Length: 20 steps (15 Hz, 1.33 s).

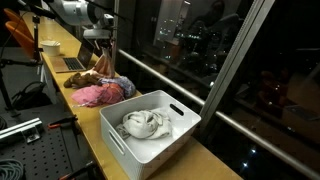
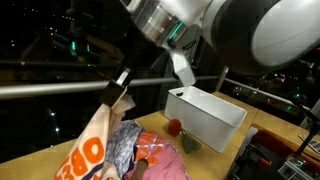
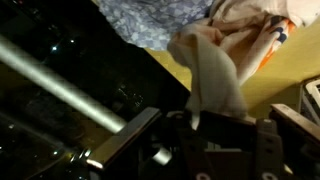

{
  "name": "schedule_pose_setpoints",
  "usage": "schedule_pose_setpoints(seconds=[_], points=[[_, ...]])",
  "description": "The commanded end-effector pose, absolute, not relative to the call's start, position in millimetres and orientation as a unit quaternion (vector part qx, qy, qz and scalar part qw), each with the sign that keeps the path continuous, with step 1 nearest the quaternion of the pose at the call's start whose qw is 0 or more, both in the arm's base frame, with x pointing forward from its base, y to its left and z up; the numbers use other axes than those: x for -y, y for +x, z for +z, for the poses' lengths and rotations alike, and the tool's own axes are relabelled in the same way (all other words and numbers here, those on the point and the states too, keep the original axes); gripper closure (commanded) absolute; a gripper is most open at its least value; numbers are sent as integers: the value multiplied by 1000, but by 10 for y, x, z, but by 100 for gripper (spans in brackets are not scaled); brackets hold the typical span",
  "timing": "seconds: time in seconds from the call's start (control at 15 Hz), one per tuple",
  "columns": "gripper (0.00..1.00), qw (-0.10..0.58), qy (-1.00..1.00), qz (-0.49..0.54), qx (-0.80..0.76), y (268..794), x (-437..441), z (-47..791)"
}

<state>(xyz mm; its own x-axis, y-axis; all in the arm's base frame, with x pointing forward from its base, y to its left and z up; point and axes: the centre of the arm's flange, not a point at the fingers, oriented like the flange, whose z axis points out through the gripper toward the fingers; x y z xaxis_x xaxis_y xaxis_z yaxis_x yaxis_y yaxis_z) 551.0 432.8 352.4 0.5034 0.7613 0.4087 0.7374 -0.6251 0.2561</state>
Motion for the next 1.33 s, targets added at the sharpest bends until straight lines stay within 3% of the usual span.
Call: schedule_pose_setpoints(seconds=[0.0,0.73,1.27], points=[[100,68,875,274,-393,5242,-3720,4222],[100,216,880,339,-252,4943,-1908,6374],[100,298,878,329,-179,5126,-609,7377]])
